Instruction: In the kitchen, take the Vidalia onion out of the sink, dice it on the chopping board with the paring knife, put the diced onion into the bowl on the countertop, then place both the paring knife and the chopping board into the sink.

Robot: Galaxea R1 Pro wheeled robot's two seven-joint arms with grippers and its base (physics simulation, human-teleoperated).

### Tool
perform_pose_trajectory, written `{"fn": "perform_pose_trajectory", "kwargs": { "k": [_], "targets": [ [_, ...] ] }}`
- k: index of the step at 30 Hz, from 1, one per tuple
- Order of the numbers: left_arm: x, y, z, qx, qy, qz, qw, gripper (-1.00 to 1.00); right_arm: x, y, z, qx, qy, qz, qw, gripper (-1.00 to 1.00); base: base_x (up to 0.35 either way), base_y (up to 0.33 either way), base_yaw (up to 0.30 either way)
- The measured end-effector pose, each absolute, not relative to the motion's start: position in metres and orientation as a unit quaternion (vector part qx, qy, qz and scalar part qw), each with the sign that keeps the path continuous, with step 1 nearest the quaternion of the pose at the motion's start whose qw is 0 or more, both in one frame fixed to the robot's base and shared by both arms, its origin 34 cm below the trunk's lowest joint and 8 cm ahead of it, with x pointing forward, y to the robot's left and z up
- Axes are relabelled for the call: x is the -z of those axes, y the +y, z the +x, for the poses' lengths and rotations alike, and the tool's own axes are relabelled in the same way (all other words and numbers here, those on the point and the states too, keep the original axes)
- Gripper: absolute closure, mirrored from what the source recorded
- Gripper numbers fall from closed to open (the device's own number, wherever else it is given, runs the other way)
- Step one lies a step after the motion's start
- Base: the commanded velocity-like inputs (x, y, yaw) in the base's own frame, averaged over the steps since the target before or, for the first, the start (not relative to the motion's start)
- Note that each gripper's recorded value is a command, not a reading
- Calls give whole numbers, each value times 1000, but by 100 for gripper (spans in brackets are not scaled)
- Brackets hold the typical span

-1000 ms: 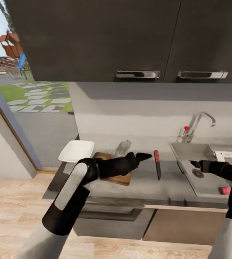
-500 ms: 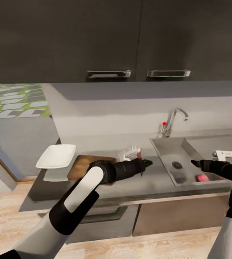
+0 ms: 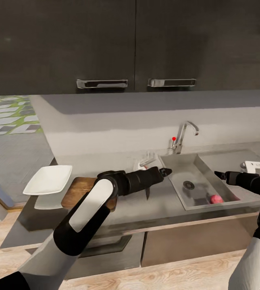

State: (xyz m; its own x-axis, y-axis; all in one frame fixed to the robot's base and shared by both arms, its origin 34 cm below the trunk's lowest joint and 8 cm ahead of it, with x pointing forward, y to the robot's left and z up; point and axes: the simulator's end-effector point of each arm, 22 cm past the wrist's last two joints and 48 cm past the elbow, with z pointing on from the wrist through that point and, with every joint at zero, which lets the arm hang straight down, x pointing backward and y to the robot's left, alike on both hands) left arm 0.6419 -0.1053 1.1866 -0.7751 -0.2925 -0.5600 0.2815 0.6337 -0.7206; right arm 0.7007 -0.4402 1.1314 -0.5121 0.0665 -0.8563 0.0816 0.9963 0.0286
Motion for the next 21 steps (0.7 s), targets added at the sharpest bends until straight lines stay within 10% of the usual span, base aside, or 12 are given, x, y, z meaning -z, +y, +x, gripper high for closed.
{"fn": "perform_pose_trajectory", "kwargs": {
  "k": [21],
  "targets": [
    [-1154,-97,642,404,857,-10,319,-100,-1090,-434,694,-9,889,63,454,-100,0,0,-42]
  ]
}}
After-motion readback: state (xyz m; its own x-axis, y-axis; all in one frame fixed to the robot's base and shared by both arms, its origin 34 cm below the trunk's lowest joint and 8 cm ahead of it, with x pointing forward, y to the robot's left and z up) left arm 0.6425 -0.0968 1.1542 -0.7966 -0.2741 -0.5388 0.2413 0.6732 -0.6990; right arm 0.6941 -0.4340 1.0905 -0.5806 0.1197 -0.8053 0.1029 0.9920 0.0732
